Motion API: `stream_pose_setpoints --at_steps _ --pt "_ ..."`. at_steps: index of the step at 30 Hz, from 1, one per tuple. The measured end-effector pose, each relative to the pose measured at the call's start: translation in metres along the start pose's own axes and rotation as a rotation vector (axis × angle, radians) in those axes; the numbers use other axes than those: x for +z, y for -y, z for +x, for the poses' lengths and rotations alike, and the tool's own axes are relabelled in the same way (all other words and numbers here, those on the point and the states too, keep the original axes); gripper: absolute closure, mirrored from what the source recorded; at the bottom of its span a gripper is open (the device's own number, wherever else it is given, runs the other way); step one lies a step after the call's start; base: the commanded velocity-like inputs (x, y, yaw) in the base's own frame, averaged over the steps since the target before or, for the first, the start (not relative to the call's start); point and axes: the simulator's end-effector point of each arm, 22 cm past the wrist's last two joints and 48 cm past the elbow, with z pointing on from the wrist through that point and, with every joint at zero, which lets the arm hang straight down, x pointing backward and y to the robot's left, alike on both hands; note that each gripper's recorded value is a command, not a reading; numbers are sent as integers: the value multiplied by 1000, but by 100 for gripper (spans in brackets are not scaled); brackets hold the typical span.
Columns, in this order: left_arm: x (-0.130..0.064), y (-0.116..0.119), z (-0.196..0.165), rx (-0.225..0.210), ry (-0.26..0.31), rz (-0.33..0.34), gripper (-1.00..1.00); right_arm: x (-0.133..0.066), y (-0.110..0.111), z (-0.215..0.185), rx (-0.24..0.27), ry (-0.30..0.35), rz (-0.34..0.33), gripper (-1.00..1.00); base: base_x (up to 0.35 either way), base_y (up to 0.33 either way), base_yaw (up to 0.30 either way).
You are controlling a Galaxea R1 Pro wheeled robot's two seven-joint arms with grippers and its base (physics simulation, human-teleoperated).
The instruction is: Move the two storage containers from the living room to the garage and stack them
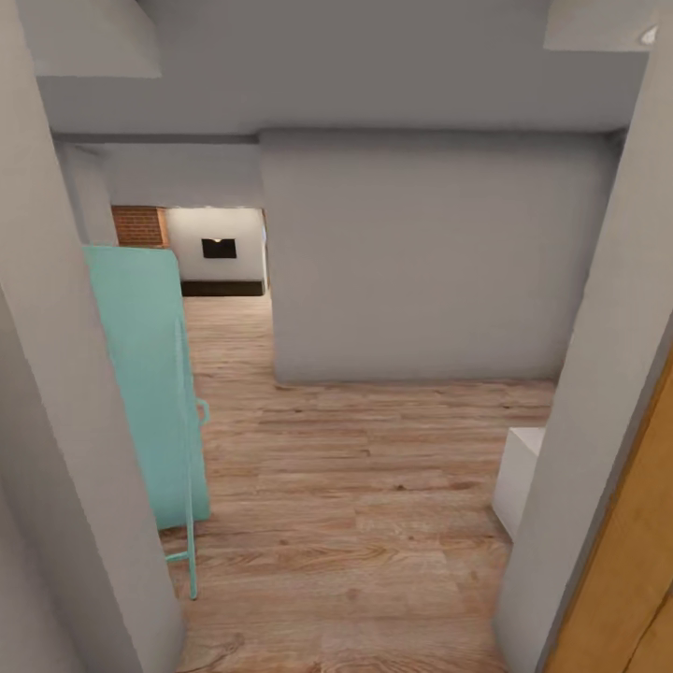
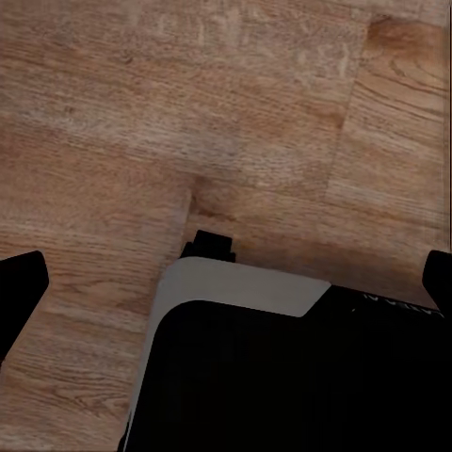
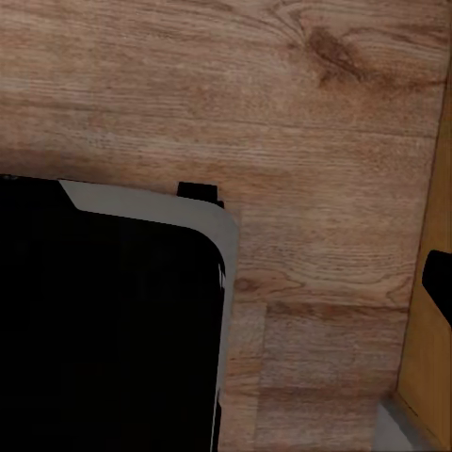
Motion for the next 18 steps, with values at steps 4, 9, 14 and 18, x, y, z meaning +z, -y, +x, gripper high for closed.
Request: stream_pose_setpoints --at_steps 4,9,14,18 --pt "0 0 0 -1 0 0 -100 0 0 0 0 0 0 -100 322 0 0" --pt "0 0 0 0 0 0 -100 0 -1 0 -1 0 -2 -100 322 0 0" --pt "0 0 0 0 0 0 -100 0 -1 0 -1 0 -2 -100 322 0 0" --pt "0 1 0 0 0 1 -100 0 -1 0 -1 1 -2 -100 322 0 0"
